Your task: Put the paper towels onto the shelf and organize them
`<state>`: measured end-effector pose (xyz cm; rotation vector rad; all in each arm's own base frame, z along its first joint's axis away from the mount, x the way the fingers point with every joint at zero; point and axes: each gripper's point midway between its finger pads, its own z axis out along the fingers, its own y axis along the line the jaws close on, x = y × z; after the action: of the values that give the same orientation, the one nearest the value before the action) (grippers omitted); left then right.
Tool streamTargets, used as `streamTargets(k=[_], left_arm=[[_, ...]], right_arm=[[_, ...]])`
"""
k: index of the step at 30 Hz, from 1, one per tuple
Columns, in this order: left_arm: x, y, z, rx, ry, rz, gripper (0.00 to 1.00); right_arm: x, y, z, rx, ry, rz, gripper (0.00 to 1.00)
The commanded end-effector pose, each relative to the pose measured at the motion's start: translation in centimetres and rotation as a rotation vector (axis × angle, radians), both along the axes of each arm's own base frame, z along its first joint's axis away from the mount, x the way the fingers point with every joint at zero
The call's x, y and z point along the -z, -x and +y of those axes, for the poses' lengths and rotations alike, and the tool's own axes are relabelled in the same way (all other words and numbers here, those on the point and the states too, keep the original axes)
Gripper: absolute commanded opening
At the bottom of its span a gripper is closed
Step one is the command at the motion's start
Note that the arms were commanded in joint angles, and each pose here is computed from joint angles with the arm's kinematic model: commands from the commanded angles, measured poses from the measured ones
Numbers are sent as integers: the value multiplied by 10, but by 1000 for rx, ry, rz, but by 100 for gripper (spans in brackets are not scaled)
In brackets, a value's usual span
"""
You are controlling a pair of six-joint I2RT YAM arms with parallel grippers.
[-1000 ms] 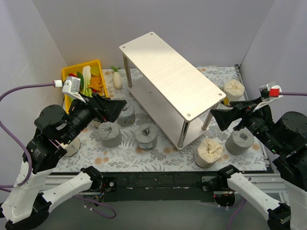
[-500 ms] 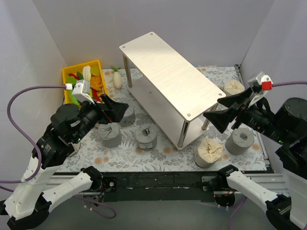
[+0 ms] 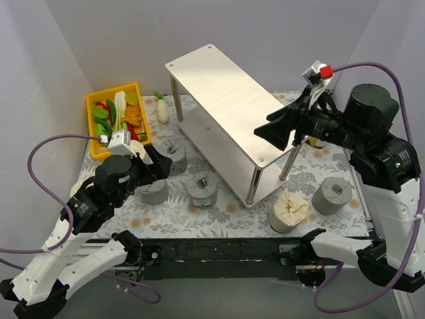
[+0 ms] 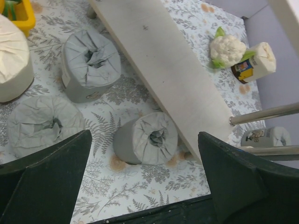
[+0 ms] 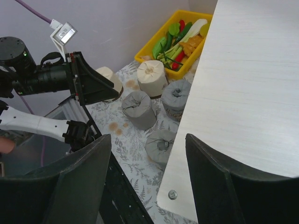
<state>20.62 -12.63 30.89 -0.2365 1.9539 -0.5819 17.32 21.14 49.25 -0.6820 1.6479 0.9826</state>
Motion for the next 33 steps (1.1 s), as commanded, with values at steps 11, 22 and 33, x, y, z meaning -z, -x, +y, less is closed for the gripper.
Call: streamTargets(k=[11, 22, 33], left_arm=[[10, 24, 24, 3, 103, -192, 98], [12, 35, 28, 26, 158, -262, 98], [-10, 57, 61, -47, 282, -391, 98]], right_arm=[[79, 8, 130, 48, 390, -24, 72], [211, 7, 170, 35, 646, 33, 74], [277, -5, 202, -13, 865, 39, 82]])
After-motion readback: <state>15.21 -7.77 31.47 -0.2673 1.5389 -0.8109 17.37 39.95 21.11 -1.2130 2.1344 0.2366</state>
